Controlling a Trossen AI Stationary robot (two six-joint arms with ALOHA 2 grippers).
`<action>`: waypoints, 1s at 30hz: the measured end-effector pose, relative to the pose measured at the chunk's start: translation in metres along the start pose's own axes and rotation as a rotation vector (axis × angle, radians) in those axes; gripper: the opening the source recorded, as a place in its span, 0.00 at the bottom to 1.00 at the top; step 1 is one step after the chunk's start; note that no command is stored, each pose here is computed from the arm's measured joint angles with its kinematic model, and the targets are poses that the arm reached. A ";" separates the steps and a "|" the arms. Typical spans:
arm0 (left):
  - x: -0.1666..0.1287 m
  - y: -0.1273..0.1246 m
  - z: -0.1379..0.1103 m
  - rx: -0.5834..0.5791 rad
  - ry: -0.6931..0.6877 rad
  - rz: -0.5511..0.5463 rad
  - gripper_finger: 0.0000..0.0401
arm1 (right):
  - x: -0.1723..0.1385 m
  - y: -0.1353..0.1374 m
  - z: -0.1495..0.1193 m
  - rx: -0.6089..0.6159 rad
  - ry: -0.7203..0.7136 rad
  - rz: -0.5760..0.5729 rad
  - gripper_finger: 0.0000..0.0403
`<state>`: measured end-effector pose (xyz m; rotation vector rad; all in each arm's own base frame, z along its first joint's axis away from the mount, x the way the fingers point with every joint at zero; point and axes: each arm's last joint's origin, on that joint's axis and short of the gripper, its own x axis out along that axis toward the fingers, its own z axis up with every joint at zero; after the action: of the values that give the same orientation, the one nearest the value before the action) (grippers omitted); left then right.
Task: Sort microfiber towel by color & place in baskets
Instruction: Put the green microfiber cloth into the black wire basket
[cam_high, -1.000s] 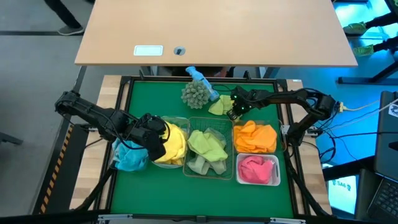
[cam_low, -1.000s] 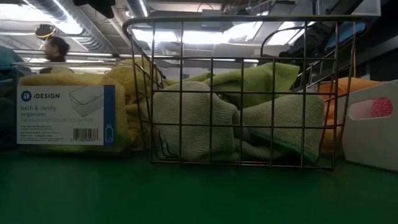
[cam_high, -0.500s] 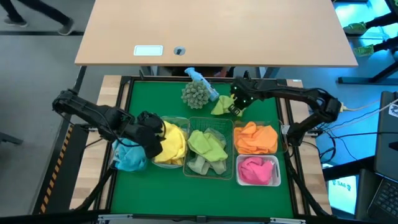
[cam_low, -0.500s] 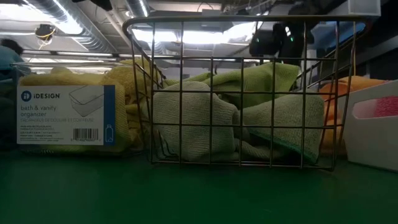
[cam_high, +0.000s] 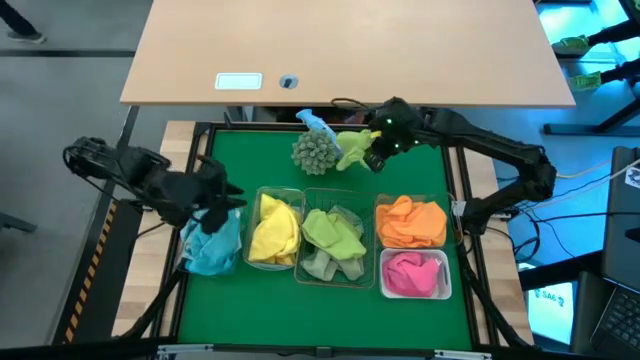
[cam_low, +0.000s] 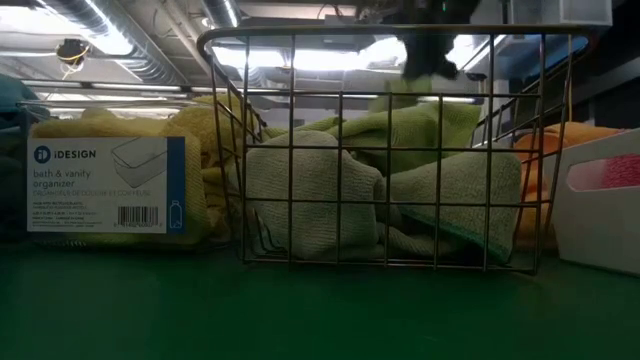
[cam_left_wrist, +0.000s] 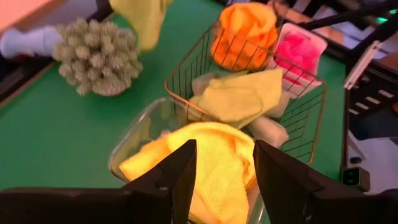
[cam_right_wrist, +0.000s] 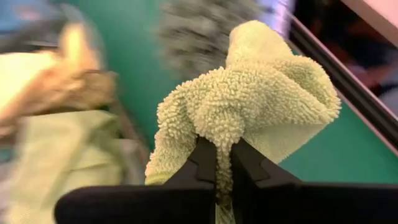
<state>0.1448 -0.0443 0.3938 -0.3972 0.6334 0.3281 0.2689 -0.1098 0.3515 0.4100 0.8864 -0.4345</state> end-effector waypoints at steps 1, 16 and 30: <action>-0.004 0.003 0.000 0.013 -0.012 -0.010 0.38 | -0.006 0.008 0.002 -0.019 -0.013 0.026 0.03; -0.045 0.034 0.000 0.124 -0.174 -0.028 0.38 | -0.045 0.119 -0.021 -0.262 -0.059 0.313 0.04; -0.056 0.043 -0.002 0.153 -0.207 -0.046 0.38 | 0.009 0.188 -0.061 -0.419 0.148 0.344 0.05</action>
<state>0.0834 -0.0174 0.4163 -0.2270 0.4424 0.2708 0.3324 0.0769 0.3404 0.2017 0.9996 0.1021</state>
